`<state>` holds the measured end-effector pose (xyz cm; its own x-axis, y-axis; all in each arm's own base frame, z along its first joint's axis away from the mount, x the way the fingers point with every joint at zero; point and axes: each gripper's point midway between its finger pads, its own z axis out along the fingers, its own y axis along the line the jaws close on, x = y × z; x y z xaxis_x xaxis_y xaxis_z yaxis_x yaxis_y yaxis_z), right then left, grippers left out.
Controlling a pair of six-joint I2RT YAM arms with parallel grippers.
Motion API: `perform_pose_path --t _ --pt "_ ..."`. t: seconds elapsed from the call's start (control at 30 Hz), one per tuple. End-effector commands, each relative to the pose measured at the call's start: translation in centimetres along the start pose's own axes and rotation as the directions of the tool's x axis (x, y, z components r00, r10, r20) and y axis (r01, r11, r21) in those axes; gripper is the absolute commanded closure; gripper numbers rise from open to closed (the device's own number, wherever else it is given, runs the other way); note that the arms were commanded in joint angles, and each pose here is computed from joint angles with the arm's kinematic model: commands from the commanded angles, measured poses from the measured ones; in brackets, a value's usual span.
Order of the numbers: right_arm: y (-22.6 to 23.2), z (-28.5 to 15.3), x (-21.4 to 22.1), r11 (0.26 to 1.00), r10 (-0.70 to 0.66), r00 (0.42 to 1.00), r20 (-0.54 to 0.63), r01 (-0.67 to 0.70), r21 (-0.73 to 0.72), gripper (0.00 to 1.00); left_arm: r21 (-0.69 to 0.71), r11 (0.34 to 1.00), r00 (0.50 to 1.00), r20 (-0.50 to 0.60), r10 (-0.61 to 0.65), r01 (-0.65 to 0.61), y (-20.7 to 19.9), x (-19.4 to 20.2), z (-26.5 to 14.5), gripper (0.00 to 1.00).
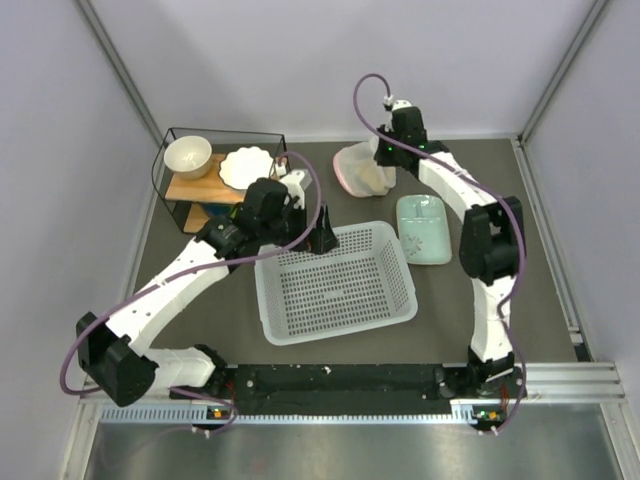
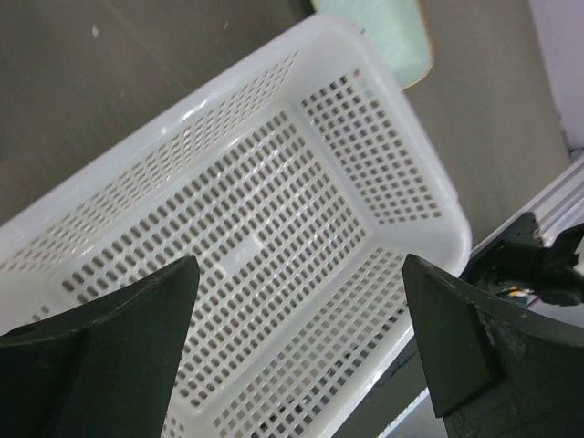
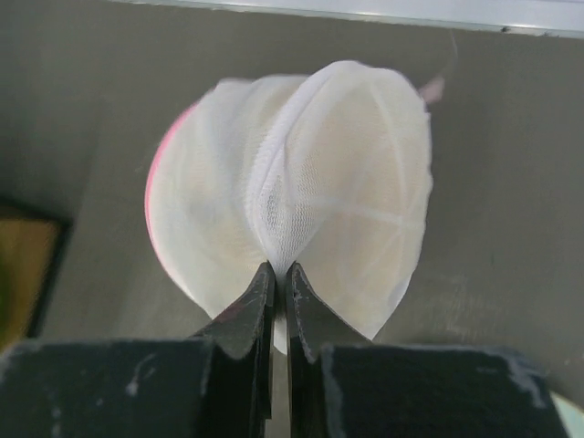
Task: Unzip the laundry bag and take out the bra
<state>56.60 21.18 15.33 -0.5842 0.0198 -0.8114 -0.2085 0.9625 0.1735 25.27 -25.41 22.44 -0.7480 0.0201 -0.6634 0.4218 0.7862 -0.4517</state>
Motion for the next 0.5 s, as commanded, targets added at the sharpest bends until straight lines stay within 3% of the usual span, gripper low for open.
perform_pose_path --t 0.0,0.13,0.47 --pt "3.7 -10.4 -9.9 0.964 0.091 0.957 0.275 -0.016 -0.265 1.00 0.119 0.993 0.988 0.154 -0.013 -0.005 -3.3 -5.4 -0.4 0.01" --pt "4.7 -17.3 -10.2 0.943 0.102 0.942 0.319 0.011 -0.334 1.00 0.220 0.975 0.977 0.204 -0.069 0.023 -4.7 -8.3 -0.6 0.01" --pt "4.7 -26.0 -7.4 0.924 0.143 0.939 0.312 -0.014 -0.381 1.00 0.256 0.966 0.942 0.319 -0.109 0.025 -4.7 -14.2 -2.2 0.01"
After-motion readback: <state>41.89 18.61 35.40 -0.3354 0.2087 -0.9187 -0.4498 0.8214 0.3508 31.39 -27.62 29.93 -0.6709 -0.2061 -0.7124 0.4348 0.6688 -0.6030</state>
